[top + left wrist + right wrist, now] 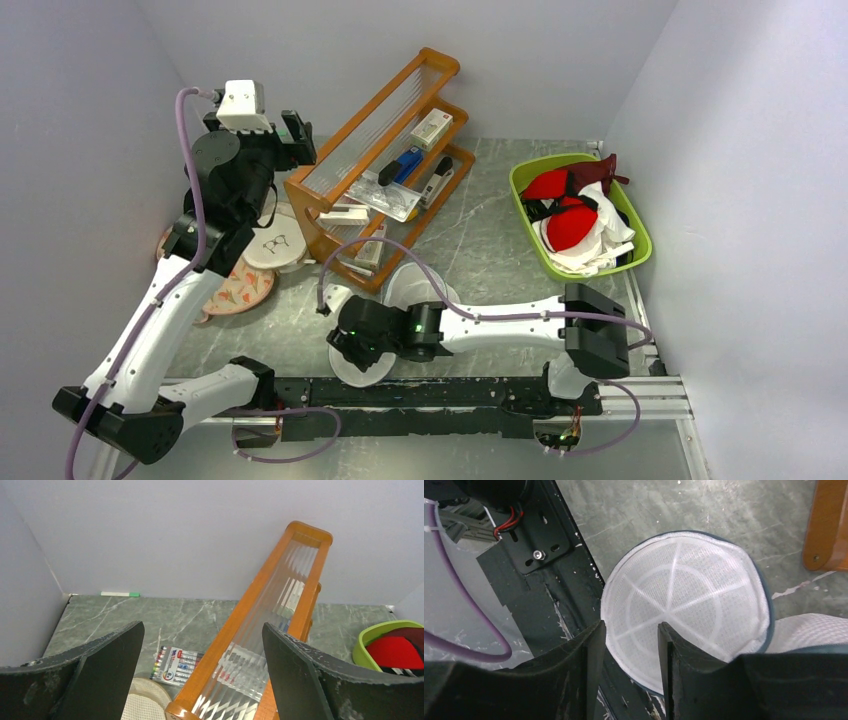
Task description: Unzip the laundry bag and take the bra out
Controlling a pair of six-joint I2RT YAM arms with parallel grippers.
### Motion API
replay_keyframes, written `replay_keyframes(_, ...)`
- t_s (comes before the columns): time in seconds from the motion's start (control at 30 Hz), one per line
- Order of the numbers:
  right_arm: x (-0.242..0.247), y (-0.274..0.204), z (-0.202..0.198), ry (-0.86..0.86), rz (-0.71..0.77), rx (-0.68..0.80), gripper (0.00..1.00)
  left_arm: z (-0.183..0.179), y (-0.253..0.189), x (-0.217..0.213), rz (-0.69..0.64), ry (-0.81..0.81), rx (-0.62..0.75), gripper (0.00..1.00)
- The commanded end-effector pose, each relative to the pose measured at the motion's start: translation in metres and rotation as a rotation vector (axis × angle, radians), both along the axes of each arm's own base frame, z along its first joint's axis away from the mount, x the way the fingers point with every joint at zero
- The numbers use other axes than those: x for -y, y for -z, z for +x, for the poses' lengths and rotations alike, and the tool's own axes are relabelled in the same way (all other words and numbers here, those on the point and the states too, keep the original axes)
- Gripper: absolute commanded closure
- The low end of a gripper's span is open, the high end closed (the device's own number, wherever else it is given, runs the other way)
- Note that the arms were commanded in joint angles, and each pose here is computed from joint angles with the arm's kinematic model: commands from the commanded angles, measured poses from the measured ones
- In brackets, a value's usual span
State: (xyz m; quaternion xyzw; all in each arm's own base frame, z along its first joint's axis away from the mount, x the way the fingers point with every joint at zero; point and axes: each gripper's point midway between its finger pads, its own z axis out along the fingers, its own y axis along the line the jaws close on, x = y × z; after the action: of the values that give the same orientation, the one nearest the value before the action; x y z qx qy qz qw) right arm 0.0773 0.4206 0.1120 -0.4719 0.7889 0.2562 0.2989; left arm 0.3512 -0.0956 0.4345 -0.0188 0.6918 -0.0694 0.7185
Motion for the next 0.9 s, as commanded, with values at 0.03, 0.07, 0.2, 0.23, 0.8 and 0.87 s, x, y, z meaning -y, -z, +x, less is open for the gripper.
replay_keyframes(0.03, -0.022, 0.007, -0.009, -0.020, 0.034, -0.072, 0.58, 0.005, -0.008, -0.018, 0.003, -0.070, 0.042, 0.01)
replay_keyframes(0.07, -0.026, 0.011, -0.011, -0.020, 0.038, -0.086, 0.58, 0.006, -0.007, -0.020, 0.003, -0.073, 0.037, 0.01)
replay_keyframes(0.2, -0.044, 0.034, -0.014, 0.011, -0.002, -0.150, 0.59, 0.014, -0.003, -0.027, -0.016, -0.067, 0.011, 0.01)
replay_keyframes(0.23, -0.048, 0.039, -0.015, 0.023, -0.011, -0.165, 0.59, 0.016, -0.002, -0.028, -0.024, -0.063, 0.007, 0.01)
replay_keyframes(0.8, -0.049, 0.097, -0.001, 0.255, -0.217, -0.144, 0.66, 0.035, 0.011, -0.047, -0.118, -0.035, -0.049, 0.02)
replay_keyframes(0.87, -0.049, 0.101, -0.002, 0.279, -0.244, -0.133, 0.67, 0.035, 0.012, -0.048, -0.112, -0.041, -0.050, 0.02)
